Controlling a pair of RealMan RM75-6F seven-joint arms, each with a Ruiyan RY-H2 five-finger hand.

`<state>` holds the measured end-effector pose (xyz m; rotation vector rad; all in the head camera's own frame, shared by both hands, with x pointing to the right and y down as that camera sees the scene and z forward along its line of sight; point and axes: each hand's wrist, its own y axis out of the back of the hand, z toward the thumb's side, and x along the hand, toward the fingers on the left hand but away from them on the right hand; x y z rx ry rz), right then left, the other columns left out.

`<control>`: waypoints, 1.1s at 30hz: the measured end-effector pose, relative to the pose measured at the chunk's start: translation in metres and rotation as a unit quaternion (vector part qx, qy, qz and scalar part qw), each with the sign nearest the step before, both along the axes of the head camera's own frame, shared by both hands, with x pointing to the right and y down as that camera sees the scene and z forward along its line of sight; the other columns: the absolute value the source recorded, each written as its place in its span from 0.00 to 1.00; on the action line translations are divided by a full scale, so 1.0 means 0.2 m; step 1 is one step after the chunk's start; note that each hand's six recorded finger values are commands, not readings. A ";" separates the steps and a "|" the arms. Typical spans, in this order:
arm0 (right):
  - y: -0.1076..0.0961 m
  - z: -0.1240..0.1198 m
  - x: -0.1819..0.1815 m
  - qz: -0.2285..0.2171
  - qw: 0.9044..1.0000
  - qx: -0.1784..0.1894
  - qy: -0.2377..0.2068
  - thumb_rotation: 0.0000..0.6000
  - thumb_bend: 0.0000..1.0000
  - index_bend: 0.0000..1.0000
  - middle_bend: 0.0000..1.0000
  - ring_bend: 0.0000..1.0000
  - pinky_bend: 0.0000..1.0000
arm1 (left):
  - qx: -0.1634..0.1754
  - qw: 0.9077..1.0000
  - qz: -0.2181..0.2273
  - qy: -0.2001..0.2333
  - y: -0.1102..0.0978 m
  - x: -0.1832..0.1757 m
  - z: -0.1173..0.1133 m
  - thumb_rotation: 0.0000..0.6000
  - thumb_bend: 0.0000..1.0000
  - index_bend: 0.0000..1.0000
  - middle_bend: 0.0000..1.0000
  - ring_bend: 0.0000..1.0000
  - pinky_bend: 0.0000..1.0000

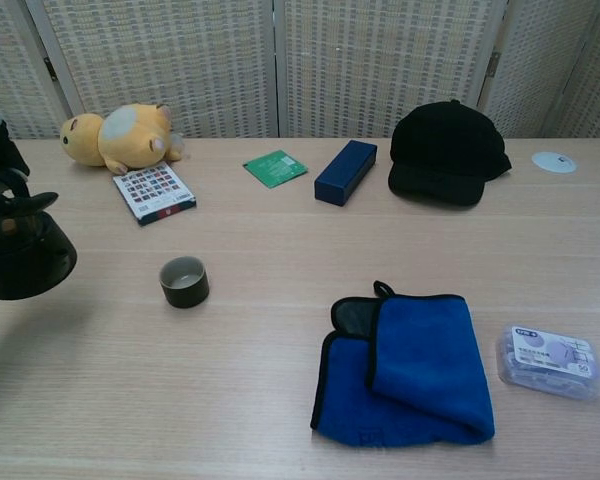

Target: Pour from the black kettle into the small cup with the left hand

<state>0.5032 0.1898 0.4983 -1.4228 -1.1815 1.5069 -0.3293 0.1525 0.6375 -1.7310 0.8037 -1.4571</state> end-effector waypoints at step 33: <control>-0.04 -0.06 -0.03 -0.009 1.000 0.010 0.003 1.00 0.11 0.02 0.09 0.00 0.00 | 0.033 0.997 0.069 -0.017 -0.22 0.36 0.18 0.78 0.36 1.00 1.00 1.00 0.52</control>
